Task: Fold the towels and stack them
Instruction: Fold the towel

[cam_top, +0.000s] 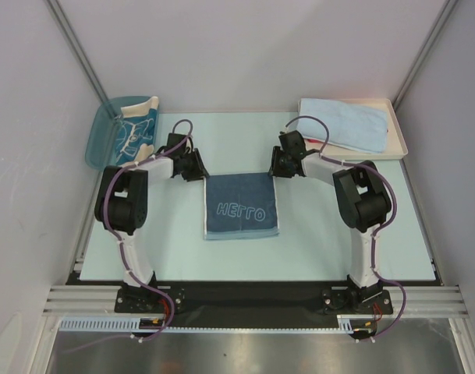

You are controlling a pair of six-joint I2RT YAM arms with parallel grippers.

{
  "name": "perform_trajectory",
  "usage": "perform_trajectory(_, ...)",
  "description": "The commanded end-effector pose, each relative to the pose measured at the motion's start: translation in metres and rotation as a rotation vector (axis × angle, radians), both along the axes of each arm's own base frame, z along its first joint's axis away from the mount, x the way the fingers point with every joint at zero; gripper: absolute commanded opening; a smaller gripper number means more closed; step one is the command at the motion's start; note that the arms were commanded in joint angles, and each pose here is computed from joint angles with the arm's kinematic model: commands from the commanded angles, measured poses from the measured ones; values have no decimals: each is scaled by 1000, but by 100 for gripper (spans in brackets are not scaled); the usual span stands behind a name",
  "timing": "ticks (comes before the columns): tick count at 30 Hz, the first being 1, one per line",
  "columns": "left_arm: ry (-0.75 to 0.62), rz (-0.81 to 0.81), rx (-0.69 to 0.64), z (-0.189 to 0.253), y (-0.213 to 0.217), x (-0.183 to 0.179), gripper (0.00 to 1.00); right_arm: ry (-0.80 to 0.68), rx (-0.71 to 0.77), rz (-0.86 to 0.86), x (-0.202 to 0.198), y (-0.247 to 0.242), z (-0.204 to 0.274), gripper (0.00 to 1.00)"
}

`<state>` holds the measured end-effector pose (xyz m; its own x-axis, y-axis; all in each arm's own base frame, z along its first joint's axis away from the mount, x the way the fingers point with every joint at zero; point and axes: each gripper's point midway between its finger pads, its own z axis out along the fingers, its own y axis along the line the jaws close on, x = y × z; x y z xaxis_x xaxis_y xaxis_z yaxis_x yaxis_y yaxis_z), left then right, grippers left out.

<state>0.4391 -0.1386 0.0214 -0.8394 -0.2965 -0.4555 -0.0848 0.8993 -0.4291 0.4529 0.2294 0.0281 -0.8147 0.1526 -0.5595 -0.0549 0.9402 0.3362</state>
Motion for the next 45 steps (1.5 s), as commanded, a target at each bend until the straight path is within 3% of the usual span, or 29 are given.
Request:
perform_trajectory(1,57,5,26,-20,3,-5,35,2,-46,0,7,-5,-8,38)
perform_trajectory(10,74,-2,14,-26,-2,-6,18,8,-65,9,8,-5,-16,29)
perform_trajectory(13,59,-7,4,-21,-5,-4,12,4,-75,10,8,-7,-16,17)
perform_trajectory(14,47,-9,1,-17,-6,-1,10,5,-76,8,8,-7,-16,8)
perform_trajectory(17,6,-24,-25,-6,-11,7,7,-7,-75,7,12,-9,-11,0)
perform_trajectory(23,-116,-30,-69,26,-18,27,0,-73,-50,-6,23,-13,12,0)
perform_trajectory(31,-349,-10,-134,105,-19,53,0,-227,21,-29,37,-21,74,0)
perform_trajectory(37,-387,-16,-161,124,-19,50,0,-269,54,-21,36,-20,99,0)
perform_trajectory(45,-371,36,-222,115,-16,17,0,-259,70,-19,-3,-23,98,0)
